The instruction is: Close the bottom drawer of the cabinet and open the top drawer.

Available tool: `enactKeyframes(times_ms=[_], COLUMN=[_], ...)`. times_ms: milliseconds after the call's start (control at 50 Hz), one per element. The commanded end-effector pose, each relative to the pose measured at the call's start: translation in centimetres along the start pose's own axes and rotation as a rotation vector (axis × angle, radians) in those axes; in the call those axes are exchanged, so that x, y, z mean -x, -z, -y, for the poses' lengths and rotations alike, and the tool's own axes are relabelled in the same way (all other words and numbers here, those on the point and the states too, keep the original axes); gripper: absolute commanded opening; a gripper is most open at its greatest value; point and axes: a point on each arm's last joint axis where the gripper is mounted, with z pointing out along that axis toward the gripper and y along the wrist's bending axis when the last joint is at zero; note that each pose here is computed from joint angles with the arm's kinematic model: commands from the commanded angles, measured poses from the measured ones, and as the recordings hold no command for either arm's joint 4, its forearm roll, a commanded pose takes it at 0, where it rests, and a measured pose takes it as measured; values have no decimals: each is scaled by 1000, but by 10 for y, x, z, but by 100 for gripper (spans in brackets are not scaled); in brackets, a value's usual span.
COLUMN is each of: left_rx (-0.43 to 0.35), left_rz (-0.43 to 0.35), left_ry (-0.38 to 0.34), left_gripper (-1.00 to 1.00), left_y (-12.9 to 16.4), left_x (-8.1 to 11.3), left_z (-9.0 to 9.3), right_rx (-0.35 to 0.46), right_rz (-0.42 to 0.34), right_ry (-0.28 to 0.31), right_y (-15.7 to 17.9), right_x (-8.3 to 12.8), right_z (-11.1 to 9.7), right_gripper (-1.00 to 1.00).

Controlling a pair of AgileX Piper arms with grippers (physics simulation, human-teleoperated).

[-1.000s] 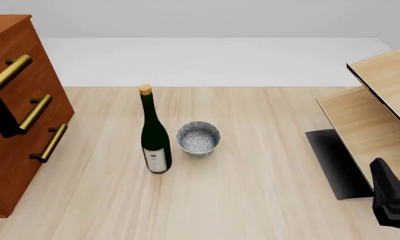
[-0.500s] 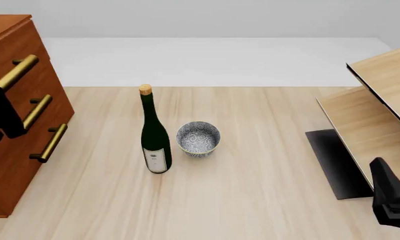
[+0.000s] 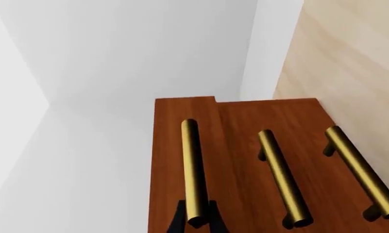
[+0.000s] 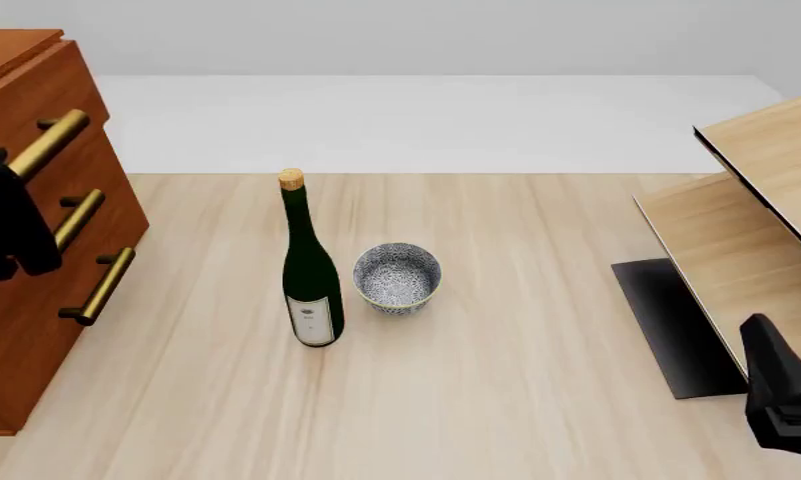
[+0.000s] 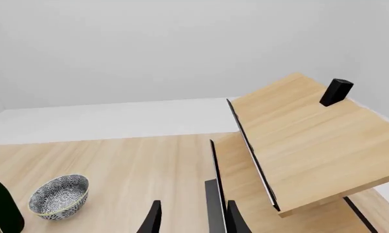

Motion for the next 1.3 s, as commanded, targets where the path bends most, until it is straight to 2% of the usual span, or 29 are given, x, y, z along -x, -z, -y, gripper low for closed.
enactKeyframes(times_ms=[20,900,1300], left_rx=[39,23,18], left_rz=[51,151,171], left_ry=[9,11,14], left_gripper=[-100,-100,-100], left_y=[-10,-15,-18], left_x=[14,39,45], left_z=[-11,-9,-8], right_rx=[-1,-1,-2], right_rz=[0,-3,-5], right_ry=[-1,-8,-11], right_y=[0,-1,-1], right_x=[0,0,0], right_z=[0,0,0], right_gripper=[100,100,100])
